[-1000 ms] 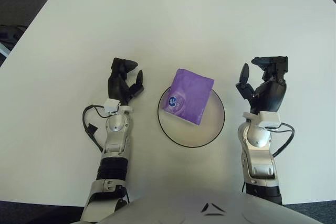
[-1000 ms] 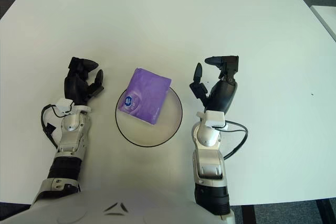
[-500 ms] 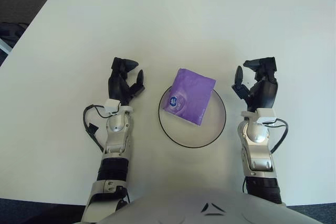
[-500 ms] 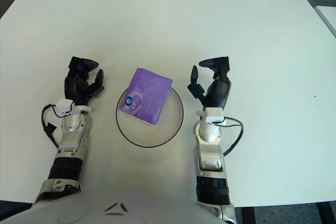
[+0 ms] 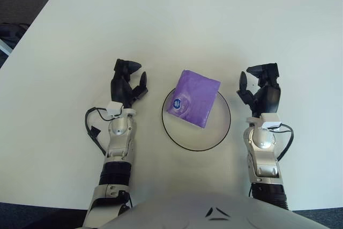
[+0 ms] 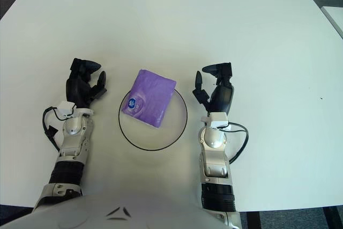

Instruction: Put the tissue paper into the plate.

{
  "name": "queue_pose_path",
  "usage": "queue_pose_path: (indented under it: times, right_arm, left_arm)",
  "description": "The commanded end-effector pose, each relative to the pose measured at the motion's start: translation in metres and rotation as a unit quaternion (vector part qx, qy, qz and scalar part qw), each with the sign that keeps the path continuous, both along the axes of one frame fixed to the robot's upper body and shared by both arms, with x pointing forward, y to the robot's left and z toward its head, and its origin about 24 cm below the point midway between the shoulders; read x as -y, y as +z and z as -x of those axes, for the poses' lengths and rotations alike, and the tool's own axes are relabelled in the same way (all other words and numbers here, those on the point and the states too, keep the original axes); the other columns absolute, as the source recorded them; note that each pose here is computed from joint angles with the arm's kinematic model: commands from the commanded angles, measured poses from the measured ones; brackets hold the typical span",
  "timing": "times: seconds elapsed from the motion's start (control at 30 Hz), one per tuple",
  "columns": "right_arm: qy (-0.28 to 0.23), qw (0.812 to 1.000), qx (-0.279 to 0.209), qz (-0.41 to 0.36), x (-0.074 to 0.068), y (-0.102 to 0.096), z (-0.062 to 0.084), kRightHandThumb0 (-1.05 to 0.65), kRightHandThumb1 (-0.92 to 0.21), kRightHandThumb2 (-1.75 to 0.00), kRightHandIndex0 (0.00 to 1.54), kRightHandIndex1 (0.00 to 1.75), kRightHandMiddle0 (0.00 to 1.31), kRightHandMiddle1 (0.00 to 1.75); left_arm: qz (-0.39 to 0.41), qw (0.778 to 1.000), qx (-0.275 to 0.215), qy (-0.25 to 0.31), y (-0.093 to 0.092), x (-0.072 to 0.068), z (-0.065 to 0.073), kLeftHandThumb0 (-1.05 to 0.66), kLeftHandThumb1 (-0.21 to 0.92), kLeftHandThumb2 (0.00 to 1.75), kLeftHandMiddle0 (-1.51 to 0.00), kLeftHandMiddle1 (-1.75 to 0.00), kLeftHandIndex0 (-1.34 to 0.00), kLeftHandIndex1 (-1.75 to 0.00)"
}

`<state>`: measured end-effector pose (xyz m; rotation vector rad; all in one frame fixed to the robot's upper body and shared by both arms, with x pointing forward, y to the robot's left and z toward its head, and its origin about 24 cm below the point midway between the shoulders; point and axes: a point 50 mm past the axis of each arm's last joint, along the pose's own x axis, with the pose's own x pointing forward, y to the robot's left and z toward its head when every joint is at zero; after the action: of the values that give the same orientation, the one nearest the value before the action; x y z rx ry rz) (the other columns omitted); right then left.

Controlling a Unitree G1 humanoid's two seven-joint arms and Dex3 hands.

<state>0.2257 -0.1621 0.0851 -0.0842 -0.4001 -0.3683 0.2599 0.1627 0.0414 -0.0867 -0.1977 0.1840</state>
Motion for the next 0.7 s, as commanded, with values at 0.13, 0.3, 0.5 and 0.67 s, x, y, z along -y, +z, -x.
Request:
queue_pose_path:
  times: [0.13, 0.3, 0.5, 0.67]
  right_arm:
    - [-0.005, 1.000, -0.020, -0.005, 0.008, -0.010, 0.001, -0.36, -0.87, -0.60, 0.44, 1.25, 0.22, 1.75]
    - [-0.008, 0.999, -0.039, -0.012, 0.010, -0.017, 0.000, -0.36, -0.86, -0.61, 0.44, 1.26, 0.22, 1.75]
    - [-0.007, 0.998, -0.067, -0.015, 0.012, -0.025, -0.002, -0.36, -0.84, -0.65, 0.46, 1.28, 0.24, 1.75]
    - [-0.001, 0.997, -0.083, -0.008, 0.014, -0.028, -0.003, -0.36, -0.80, -0.70, 0.47, 1.28, 0.26, 1.75]
  left_arm:
    - [0.002, 0.997, -0.080, 0.006, -0.034, -0.004, 0.017, 0.00, 0.73, 0.69, -0.41, -1.37, -0.33, -1.75]
    - [0.001, 0.997, -0.079, 0.005, -0.034, -0.004, 0.017, 0.00, 0.70, 0.73, -0.42, -1.37, -0.34, -1.75]
    - [0.001, 0.997, -0.076, 0.003, -0.034, -0.004, 0.017, 0.00, 0.72, 0.71, -0.41, -1.37, -0.33, -1.75]
    - [0.000, 0.997, -0.079, 0.005, -0.033, -0.004, 0.017, 0.00, 0.72, 0.70, -0.41, -1.37, -0.34, -1.75]
